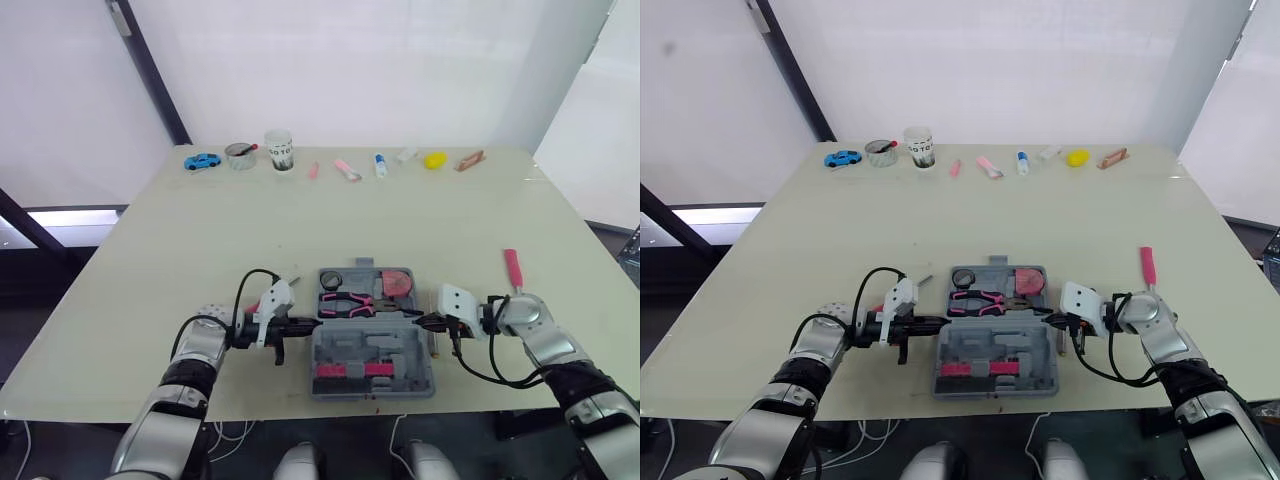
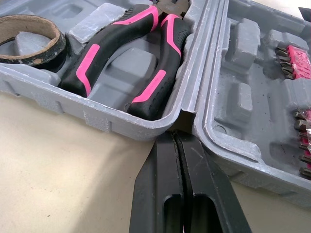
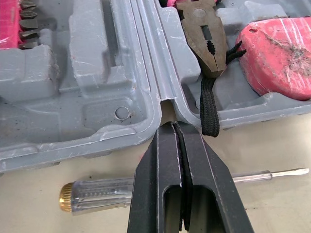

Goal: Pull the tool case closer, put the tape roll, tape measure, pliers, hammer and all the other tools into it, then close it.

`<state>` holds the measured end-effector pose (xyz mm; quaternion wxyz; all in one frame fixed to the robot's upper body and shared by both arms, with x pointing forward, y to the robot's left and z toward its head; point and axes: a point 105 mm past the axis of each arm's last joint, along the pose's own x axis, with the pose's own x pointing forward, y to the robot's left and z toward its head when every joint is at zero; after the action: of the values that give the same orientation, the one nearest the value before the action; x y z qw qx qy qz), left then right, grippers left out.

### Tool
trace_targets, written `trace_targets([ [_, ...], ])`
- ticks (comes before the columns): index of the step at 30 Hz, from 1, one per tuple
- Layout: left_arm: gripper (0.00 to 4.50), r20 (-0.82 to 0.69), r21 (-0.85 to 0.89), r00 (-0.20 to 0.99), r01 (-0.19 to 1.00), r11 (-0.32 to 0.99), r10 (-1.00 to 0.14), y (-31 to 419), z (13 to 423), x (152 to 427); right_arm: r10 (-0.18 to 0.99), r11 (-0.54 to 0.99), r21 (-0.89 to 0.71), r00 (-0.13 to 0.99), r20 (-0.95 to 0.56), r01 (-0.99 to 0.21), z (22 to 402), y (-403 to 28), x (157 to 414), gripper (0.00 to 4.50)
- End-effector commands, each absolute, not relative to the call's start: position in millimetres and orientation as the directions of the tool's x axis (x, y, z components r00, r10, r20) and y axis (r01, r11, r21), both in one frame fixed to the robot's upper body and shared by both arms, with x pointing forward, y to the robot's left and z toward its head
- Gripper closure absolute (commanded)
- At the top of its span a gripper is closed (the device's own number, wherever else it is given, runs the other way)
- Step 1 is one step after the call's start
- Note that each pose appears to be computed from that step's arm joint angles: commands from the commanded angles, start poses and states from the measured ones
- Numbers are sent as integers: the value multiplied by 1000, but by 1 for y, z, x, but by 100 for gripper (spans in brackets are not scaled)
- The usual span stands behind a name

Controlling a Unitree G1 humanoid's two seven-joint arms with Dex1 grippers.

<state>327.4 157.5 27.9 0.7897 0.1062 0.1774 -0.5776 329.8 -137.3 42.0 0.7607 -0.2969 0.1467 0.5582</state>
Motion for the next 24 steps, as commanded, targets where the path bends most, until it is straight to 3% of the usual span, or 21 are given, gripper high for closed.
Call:
trace_targets([
  [1,445,-369,-10,259,959,283,-892,147,36,330,782,198,-367,373,-499,-909,62,-130,341,450],
  [24,445,-385,0,280,953,304,-879,155,36,335,800,181,-324,331,-500,-929,61,-124,336,450],
])
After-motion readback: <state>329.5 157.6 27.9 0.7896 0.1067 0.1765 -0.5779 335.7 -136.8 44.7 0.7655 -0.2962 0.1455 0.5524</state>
